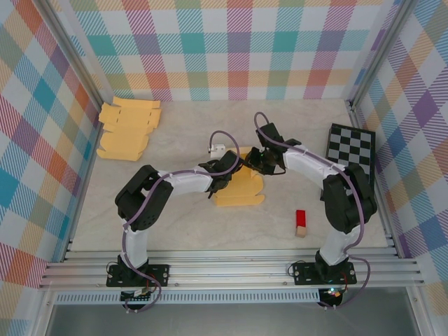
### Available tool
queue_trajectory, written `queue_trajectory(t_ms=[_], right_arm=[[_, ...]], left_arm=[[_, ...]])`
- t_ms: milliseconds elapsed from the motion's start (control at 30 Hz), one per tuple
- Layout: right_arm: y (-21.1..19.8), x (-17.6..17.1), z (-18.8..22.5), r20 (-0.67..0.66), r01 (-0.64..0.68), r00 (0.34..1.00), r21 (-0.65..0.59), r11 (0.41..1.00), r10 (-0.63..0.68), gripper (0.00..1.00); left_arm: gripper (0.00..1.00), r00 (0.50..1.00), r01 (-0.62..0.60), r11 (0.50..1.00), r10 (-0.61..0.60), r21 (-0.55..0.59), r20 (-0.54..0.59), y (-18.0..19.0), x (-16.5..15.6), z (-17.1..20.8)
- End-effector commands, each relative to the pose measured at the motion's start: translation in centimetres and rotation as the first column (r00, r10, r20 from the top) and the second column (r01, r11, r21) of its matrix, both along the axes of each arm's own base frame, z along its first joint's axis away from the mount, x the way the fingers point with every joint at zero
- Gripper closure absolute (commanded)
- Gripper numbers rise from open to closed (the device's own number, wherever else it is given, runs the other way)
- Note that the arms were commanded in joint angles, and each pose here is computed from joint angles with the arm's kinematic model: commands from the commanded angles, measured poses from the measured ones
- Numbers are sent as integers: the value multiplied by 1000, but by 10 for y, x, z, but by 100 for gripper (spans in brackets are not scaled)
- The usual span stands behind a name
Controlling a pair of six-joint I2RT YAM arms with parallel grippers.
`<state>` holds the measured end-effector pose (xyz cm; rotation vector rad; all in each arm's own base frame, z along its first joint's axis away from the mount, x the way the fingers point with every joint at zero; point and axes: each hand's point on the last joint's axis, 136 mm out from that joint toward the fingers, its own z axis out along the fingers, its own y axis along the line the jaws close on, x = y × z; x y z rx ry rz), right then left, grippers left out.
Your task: Fold the paper box
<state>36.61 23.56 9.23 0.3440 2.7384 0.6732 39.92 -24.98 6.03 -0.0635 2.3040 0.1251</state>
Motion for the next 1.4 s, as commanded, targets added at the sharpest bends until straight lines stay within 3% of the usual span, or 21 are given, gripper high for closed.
queue_trajectory(t_ms=[0, 367, 533, 700, 867, 1133, 1367], right_arm=[[8, 3, 30, 170, -151, 974, -3, 988, 150, 61], [-8, -12, 88, 381, -366, 829, -184, 912, 410, 52], [-48, 0, 110, 396, -369, 774, -353, 860, 494, 51], [-103, 26, 89, 304, -442, 623, -623, 645, 721, 52], [-131, 41, 37, 238, -563, 557, -596, 572, 796, 53], [-69, 18, 12, 271, -755, 426, -418, 504, 863, 52], [-31, 6, 3, 306, -794, 373, -383, 472, 876, 52]], left_arm=[[100, 998, 21, 999, -18, 44, -55, 1, -11, -14], [100, 998, 24, 998, -21, 50, -57, 2, -12, -14], [100, 998, 28, 998, -25, 52, -58, 2, -12, -13], [100, 998, 33, 998, -30, 53, -61, 1, -12, -14], [100, 998, 35, 998, -32, 47, -61, -1, -12, -13], [100, 997, 44, 998, -41, 41, -70, -3, -13, -14], [100, 996, 53, 998, -50, 36, -80, -7, -12, -17]])
